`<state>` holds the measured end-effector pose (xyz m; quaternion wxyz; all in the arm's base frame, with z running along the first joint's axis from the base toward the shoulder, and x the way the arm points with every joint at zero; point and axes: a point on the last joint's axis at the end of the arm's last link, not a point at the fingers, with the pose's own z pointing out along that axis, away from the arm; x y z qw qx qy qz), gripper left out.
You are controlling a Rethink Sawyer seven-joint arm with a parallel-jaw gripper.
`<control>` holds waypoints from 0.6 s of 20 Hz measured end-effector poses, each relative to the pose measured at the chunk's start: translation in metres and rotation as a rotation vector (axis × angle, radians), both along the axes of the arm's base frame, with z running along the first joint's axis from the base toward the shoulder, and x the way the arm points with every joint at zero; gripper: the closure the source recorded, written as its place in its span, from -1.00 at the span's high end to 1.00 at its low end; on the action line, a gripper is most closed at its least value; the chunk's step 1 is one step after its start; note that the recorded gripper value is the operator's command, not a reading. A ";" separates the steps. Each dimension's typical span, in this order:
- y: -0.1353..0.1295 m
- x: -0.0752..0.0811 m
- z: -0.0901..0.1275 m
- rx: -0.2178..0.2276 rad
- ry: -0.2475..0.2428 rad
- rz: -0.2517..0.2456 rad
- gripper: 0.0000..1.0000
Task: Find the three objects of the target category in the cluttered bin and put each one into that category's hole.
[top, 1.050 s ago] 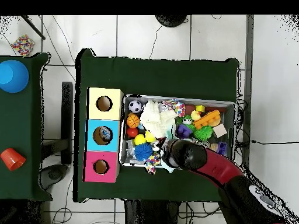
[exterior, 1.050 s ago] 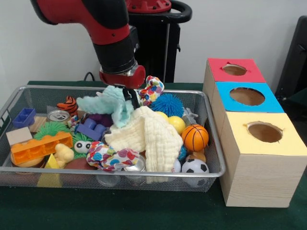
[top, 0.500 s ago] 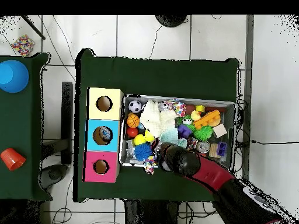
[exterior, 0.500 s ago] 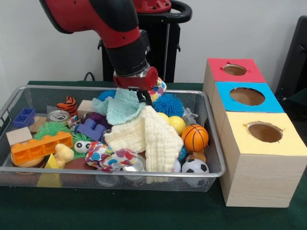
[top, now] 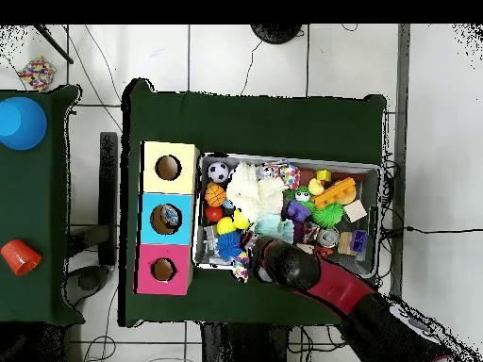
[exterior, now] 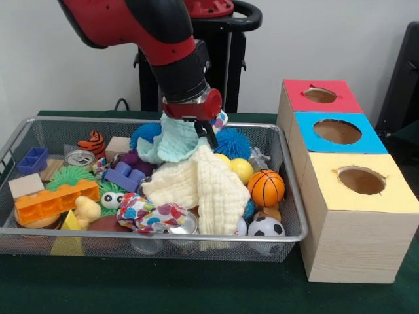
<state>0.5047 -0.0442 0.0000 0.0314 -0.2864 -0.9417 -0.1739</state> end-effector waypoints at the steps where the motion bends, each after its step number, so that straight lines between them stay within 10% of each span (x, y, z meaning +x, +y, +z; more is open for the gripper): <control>1: 0.001 -0.001 0.000 0.002 0.002 0.001 -1.00; 12: 0.026 0.003 0.020 -0.112 -0.016 0.102 -1.00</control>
